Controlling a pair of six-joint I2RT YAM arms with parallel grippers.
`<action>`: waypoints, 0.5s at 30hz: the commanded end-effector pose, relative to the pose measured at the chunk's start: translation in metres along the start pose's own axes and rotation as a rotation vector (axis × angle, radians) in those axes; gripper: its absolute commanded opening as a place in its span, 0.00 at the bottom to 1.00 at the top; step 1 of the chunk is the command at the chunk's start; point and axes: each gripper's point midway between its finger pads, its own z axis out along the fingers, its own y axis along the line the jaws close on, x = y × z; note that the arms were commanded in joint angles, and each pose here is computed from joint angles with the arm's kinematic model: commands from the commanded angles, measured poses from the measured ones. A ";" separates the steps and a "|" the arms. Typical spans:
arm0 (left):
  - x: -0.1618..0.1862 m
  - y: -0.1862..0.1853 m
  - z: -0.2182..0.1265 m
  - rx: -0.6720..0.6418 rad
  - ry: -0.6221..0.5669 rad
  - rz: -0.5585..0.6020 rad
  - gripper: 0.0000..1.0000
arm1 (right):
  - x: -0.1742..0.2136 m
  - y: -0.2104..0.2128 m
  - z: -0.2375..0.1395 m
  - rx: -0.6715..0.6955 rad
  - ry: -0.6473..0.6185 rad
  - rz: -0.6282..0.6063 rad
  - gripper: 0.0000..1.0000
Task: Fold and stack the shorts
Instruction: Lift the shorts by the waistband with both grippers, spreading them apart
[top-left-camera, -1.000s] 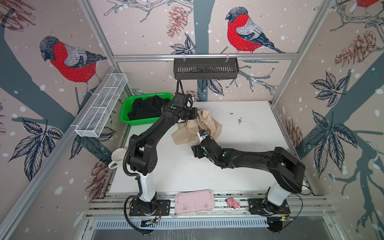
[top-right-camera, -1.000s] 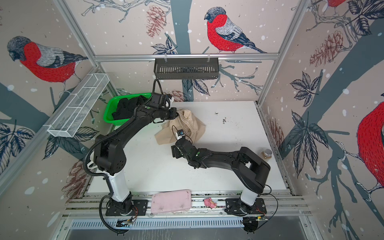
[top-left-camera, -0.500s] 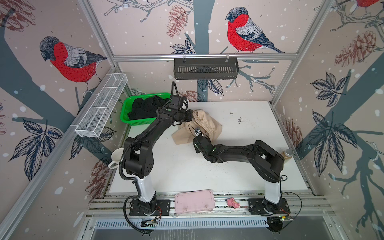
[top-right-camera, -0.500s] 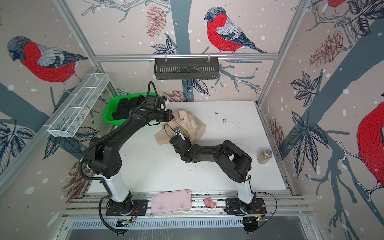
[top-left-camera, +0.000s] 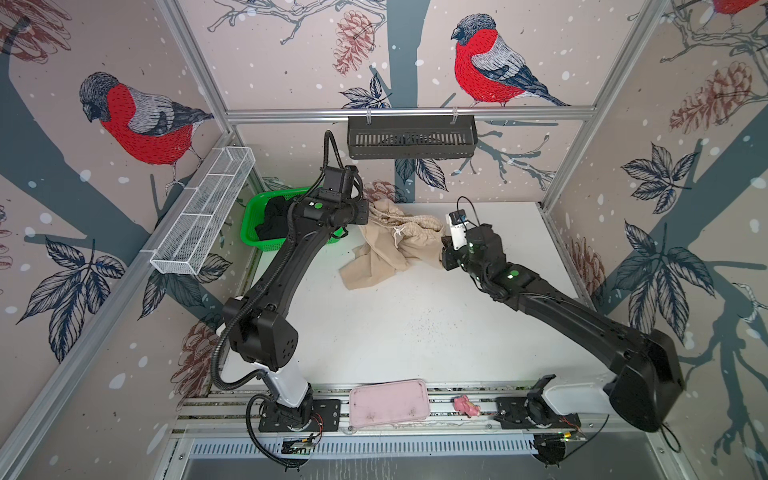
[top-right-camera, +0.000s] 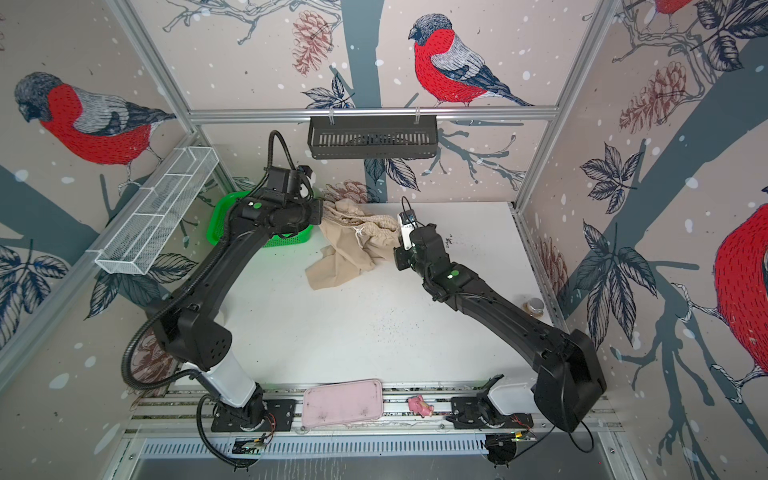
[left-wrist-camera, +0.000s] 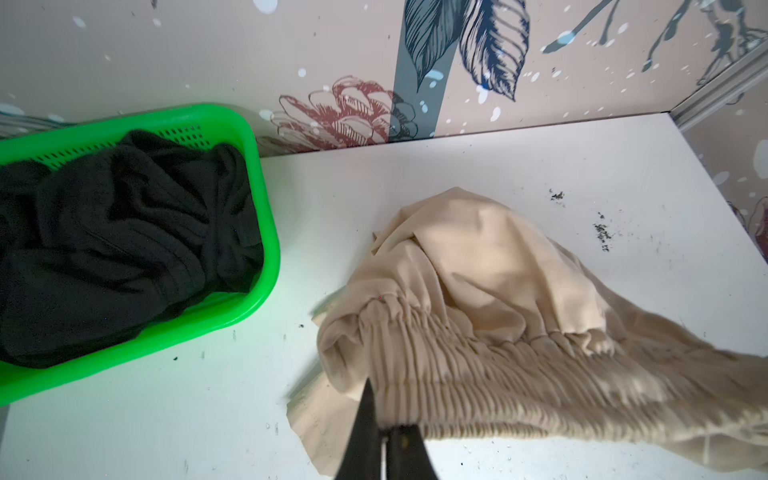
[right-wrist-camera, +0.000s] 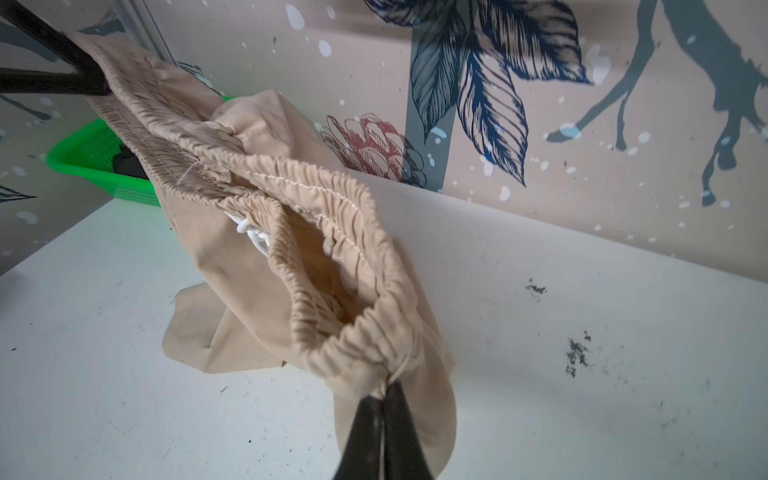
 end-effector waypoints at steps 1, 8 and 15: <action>-0.024 -0.002 -0.041 0.006 -0.091 0.084 0.00 | -0.021 -0.001 -0.024 -0.071 -0.011 -0.101 0.02; -0.074 -0.032 -0.148 0.154 -0.311 0.175 0.00 | -0.123 -0.001 -0.112 -0.185 -0.283 -0.154 0.01; -0.083 -0.058 -0.232 0.299 -0.375 0.217 0.00 | -0.170 0.030 -0.190 -0.364 -0.386 -0.235 0.01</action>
